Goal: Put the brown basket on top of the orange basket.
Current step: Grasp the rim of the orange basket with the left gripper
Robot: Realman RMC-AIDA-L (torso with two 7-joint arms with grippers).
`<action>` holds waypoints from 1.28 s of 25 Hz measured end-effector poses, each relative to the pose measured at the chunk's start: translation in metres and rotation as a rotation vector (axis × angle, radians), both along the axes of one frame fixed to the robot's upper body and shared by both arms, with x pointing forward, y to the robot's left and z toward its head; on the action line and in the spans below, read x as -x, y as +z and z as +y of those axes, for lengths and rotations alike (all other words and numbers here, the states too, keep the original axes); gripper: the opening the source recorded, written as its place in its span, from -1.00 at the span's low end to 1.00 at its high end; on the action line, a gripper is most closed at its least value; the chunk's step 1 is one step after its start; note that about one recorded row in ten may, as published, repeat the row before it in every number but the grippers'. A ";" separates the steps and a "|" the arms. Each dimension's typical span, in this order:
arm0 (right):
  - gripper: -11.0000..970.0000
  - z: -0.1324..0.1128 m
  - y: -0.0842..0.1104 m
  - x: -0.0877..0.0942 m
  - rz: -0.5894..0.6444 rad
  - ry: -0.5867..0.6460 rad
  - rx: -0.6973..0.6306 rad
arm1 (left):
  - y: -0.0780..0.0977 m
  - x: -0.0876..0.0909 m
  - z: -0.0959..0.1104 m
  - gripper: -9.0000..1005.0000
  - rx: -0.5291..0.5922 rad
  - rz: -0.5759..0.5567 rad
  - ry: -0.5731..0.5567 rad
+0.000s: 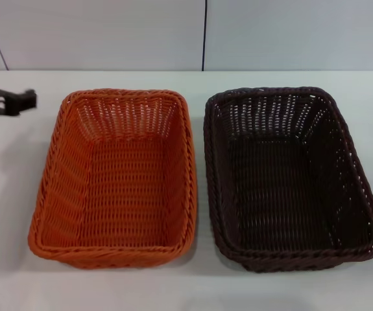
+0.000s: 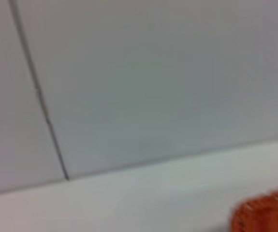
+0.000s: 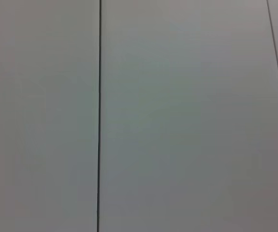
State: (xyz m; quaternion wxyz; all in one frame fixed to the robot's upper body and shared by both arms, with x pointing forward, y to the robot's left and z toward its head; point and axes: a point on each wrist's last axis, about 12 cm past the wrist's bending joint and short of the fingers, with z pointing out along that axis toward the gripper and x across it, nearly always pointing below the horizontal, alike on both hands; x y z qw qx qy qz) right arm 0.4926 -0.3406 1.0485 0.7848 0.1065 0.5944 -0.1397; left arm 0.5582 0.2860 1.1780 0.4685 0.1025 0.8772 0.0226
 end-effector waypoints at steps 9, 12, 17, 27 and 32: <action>0.44 -0.001 -0.002 0.001 0.008 -0.003 0.001 | 0.006 0.008 -0.025 0.59 -0.012 0.176 -0.061; 0.44 -0.001 -0.002 0.002 0.009 -0.005 0.000 | -0.004 0.009 -0.035 0.59 0.004 0.238 -0.067; 0.44 -0.001 -0.002 0.001 0.009 -0.004 0.001 | -0.020 0.006 -0.039 0.59 -0.007 0.299 -0.076; 0.44 -0.001 -0.002 0.001 0.010 -0.003 0.002 | -0.041 -0.004 -0.042 0.59 -0.026 0.384 -0.076; 0.44 -0.002 -0.003 0.003 0.013 -0.007 0.002 | -0.042 -0.007 -0.041 0.54 -0.057 0.393 -0.080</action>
